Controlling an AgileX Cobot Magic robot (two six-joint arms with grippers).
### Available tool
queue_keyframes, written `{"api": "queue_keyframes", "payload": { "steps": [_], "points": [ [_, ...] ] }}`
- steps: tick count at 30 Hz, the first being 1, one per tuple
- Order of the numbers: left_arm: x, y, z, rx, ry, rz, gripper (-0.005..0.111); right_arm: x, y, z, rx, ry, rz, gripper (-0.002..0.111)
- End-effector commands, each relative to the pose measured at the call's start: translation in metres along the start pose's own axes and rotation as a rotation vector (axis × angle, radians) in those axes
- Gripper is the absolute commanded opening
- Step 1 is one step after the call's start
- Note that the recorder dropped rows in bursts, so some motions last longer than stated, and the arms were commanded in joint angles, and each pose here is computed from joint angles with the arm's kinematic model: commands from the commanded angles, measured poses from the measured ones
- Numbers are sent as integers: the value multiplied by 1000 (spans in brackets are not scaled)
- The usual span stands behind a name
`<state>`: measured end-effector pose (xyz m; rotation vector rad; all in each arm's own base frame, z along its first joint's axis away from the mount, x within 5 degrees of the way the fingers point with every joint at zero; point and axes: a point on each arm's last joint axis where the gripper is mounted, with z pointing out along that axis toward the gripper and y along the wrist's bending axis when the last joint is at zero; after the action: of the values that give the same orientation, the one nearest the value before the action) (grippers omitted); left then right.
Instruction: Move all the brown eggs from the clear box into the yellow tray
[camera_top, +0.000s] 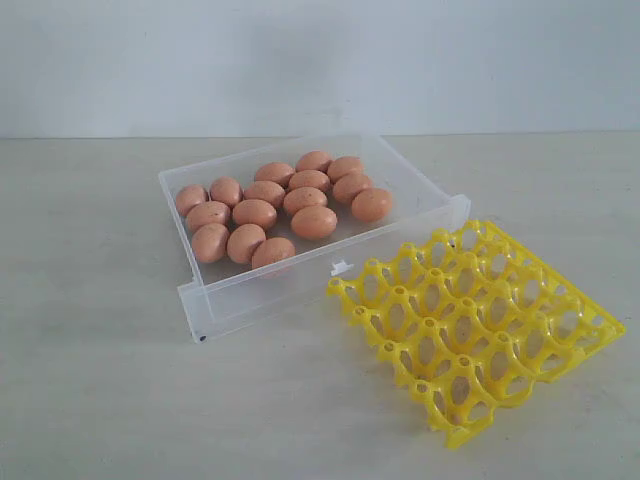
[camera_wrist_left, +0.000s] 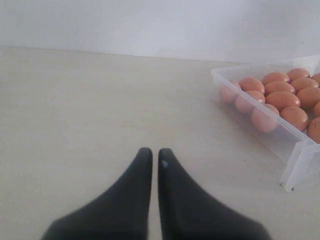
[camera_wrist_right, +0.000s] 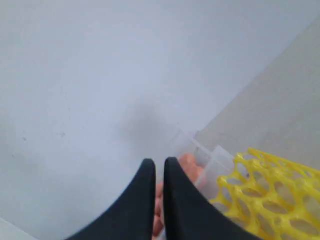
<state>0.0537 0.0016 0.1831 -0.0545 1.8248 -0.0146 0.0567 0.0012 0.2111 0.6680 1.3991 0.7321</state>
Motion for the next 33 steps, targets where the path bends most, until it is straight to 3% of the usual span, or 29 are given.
{"api": "queue_keyframes", "payload": {
  "steps": [1,6,9,11,12,14,16,18,19,21,24,28,30,33],
  "points": [
    [0,0,0,-2,-5,-4,4,-13,3,-1,-40,-137,42,1],
    [0,0,0,-2,-5,-4,4,-28,6,-5,-88,-312,112,1],
    [0,0,0,-2,-5,-4,4,-68,9,-31,-214,-819,227,1],
    [0,0,0,-2,-5,-4,4,-94,14,-48,-209,-1118,343,1],
    [0,0,0,-2,-5,-4,4,-107,21,-51,-176,-1203,387,1],
    [0,0,0,-2,-5,-4,4,-130,49,-39,-126,-1205,351,1],
    [0,0,0,-2,-5,-4,4,-150,90,-10,-70,-1083,43,1],
    [0,0,0,-2,-5,-4,4,-160,135,36,-23,-878,-462,1],
    [0,0,0,-2,-5,-4,4,-160,152,58,-36,-769,-641,1],
    [0,0,0,-2,-5,-4,4,-155,177,117,-66,-417,-856,1],
    [0,0,0,-2,-5,-4,4,-139,176,195,23,130,-1003,1],
    [0,0,0,-2,-5,-4,4,-108,148,276,125,699,-1040,1],
    [0,0,0,-2,-5,-4,4,-88,136,305,88,939,-1006,1],
    [0,0,0,-2,-5,-4,4,-56,127,330,-107,1230,-903,1]
  ]
}}
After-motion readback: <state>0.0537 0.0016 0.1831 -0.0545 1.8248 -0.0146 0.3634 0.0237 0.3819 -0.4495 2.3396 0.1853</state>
